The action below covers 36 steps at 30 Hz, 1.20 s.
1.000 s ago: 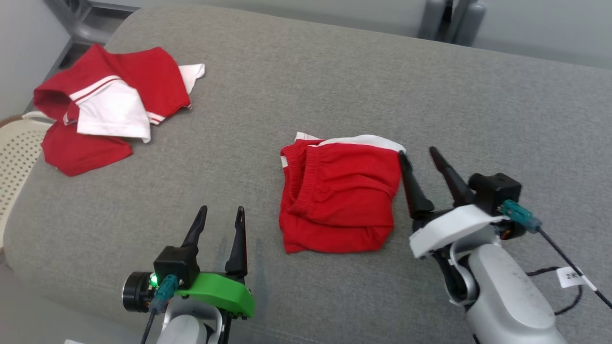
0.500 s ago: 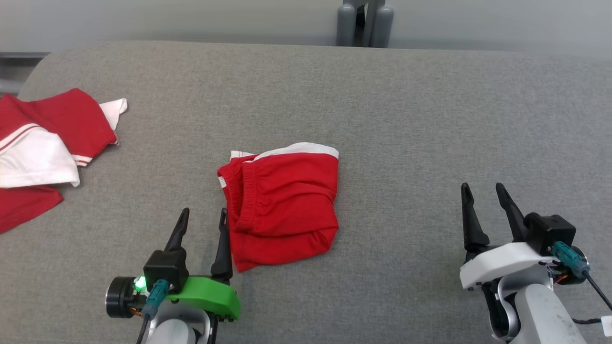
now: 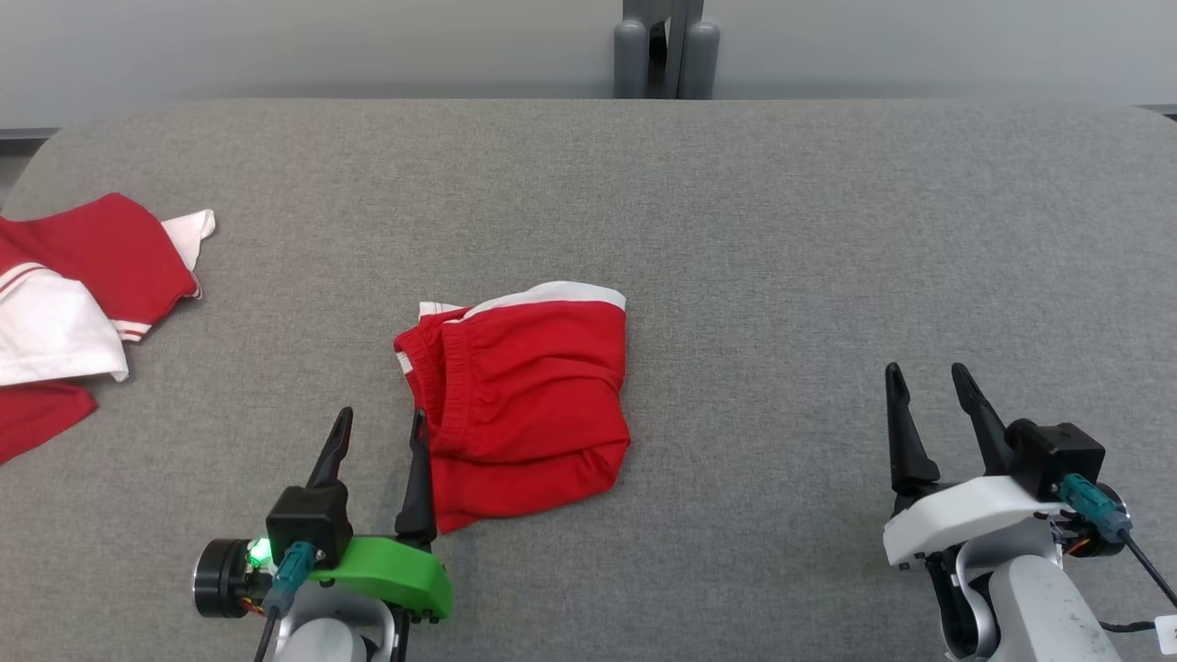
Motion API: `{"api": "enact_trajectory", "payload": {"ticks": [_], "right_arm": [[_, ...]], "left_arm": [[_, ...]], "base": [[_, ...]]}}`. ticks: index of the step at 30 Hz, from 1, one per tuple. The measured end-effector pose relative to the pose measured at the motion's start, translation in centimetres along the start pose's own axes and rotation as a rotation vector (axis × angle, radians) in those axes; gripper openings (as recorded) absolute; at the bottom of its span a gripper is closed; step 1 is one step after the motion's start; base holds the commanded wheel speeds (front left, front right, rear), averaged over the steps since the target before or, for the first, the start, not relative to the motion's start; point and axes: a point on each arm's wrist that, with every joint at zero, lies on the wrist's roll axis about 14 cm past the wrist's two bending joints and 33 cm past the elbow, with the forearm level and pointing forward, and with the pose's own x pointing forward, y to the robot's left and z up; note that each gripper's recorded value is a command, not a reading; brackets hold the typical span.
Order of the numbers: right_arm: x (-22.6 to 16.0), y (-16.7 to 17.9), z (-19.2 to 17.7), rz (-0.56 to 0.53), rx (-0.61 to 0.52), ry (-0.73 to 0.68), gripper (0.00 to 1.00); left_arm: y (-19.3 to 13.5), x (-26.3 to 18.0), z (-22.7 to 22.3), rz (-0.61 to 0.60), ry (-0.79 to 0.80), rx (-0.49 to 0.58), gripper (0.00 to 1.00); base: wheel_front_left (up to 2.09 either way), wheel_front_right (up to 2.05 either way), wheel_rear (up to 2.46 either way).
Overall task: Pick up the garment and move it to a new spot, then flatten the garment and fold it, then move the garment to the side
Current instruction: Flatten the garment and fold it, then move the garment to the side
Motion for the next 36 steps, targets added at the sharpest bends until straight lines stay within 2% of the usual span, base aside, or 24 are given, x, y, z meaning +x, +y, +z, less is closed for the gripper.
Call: {"api": "enact_trajectory", "payload": {"ticks": [9,17,22,31,32,33,34,36], "right_arm": [[0.6,2.6,-1.1,0.078,0.005,0.031,1.00],[3.5,9.9,-1.6,0.280,0.068,0.053,1.00],[4.6,13.8,-3.7,0.373,0.128,0.129,1.00],[5.2,18.3,-8.3,0.443,0.261,0.293,1.00],[5.1,18.7,-8.8,0.449,0.275,0.312,0.74],[5.1,19.0,-9.2,0.454,0.285,0.323,0.19],[5.4,19.2,-9.2,0.460,0.285,0.324,0.00],[6.1,19.6,-8.9,0.465,0.302,0.311,0.00]], "left_arm": [[0.4,-0.3,0.0,0.013,0.001,0.001,1.00],[1.4,-1.1,-0.4,0.044,0.015,-0.004,1.00],[3.0,-2.2,-0.8,0.100,0.029,-0.007,1.00],[6.8,-4.6,-1.6,0.240,0.060,-0.019,1.00],[7.0,-4.8,-1.7,0.250,0.064,-0.019,1.00],[7.3,-4.9,-1.9,0.258,0.070,-0.019,1.00],[7.5,-5.0,-2.0,0.267,0.074,-0.018,1.00],[7.8,-5.0,-2.2,0.283,0.083,-0.019,1.00]], "base": [[0.00,0.00,0.00],[0.00,0.00,0.00],[0.00,0.00,0.00],[0.00,0.00,0.00],[0.00,0.00,0.00],[0.00,0.00,0.00],[0.00,0.00,0.00],[0.00,0.00,0.00]]}}
